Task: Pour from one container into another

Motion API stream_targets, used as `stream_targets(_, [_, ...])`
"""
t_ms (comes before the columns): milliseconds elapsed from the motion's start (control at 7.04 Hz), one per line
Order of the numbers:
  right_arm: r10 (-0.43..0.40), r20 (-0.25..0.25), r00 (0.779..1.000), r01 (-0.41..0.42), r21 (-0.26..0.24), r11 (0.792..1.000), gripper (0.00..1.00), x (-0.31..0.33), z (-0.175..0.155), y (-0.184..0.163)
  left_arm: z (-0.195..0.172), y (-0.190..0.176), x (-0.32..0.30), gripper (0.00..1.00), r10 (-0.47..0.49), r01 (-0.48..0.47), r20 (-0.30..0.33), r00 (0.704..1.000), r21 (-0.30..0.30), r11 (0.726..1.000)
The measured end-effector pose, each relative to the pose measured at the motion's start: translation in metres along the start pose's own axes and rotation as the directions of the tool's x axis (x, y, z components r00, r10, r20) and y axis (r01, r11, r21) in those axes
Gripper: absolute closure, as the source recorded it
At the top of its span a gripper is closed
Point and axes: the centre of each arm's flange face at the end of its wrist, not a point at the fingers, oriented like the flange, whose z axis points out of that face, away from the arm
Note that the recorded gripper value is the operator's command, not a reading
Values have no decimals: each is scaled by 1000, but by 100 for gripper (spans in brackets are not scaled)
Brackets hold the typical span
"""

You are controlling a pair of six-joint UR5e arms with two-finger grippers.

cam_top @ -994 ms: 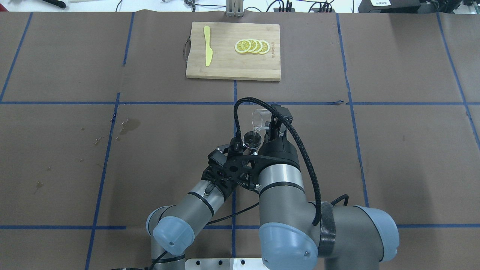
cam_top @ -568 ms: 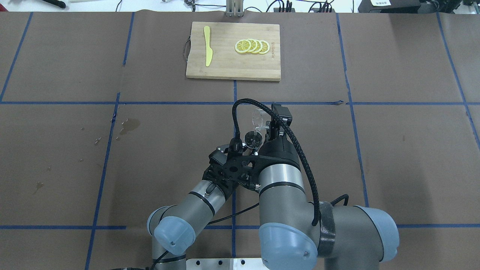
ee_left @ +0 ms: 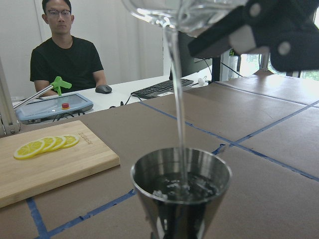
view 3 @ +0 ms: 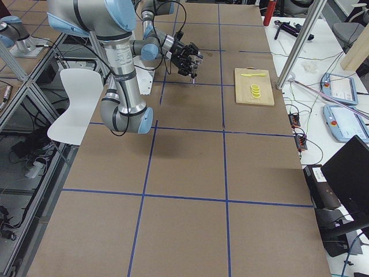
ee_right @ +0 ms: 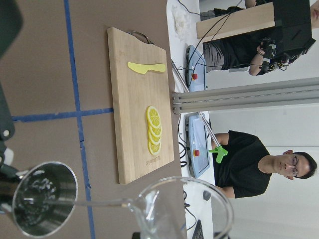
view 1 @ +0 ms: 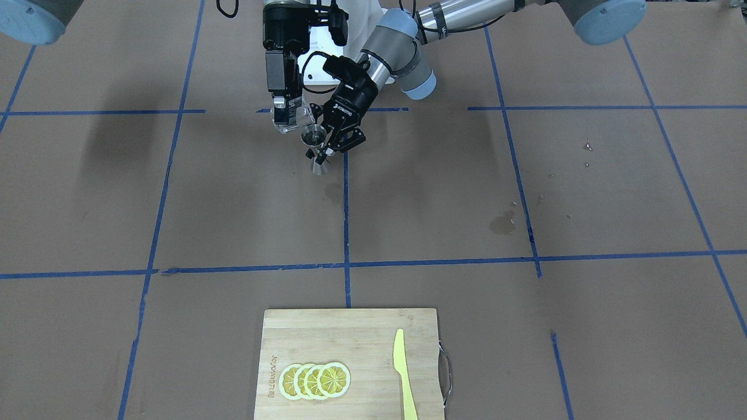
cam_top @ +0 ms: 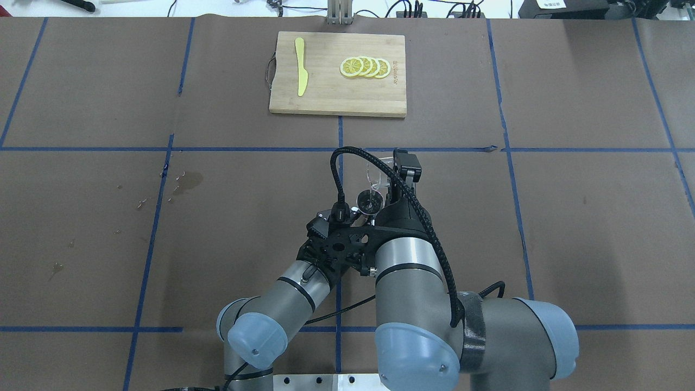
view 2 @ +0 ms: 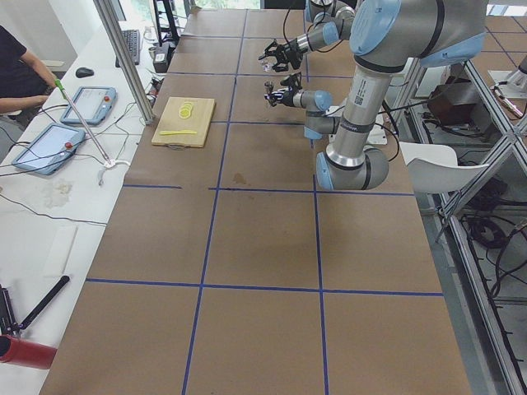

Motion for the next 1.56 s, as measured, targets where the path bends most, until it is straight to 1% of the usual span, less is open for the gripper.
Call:
stream_targets(426, [-31, -18, 999, 31, -1, 1000, 100, 3, 0, 0, 0, 0, 0, 100, 1, -1, 1, 1000, 0, 1000])
stream_targets(568, [-30, -20, 999, 30, 0, 1000, 100, 4, -1, 0, 0, 0, 0, 100, 1, -1, 1, 1000, 0, 1000])
stream_targets(710, [-12, -22, 1000, 12, 4, 1000, 100, 6, -1, 0, 0, -1, 0, 100, 0, 0, 1, 1000, 2, 1000])
stream_targets(852, [38, -22, 999, -38, 13, 999, 100, 7, -2, 0, 0, -1, 0, 100, -1, 1, 1, 1000, 3, 1000])
stream_targets(994, [105, -19, 994, -104, 28, 994, 100, 8, -3, -1, 0, -2, 0, 100, -1, 1, 0, 1000, 4, 1000])
stream_targets(1136, [183, -14, 983, -182, 46, 982, 100, 9, -3, 0, -1, -3, 0, 100, -1, 1, 0, 1000, 5, 1000])
stream_targets(1278, [284, -6, 959, -283, 58, 957, 100, 9, -2, 4, -1, -3, 0, 100, -1, 1, 1, 1000, 6, 1000])
stream_targets(1420, [405, 7, 914, -405, 63, 912, 100, 8, -1, 11, -3, -4, -3, 100, 0, 0, 7, 1000, 9, 1000])
stream_targets(1562, [531, 31, 847, -532, 55, 845, 100, 9, -3, 24, -8, -1, -12, 100, 3, -4, 27, 1000, 14, 1000])
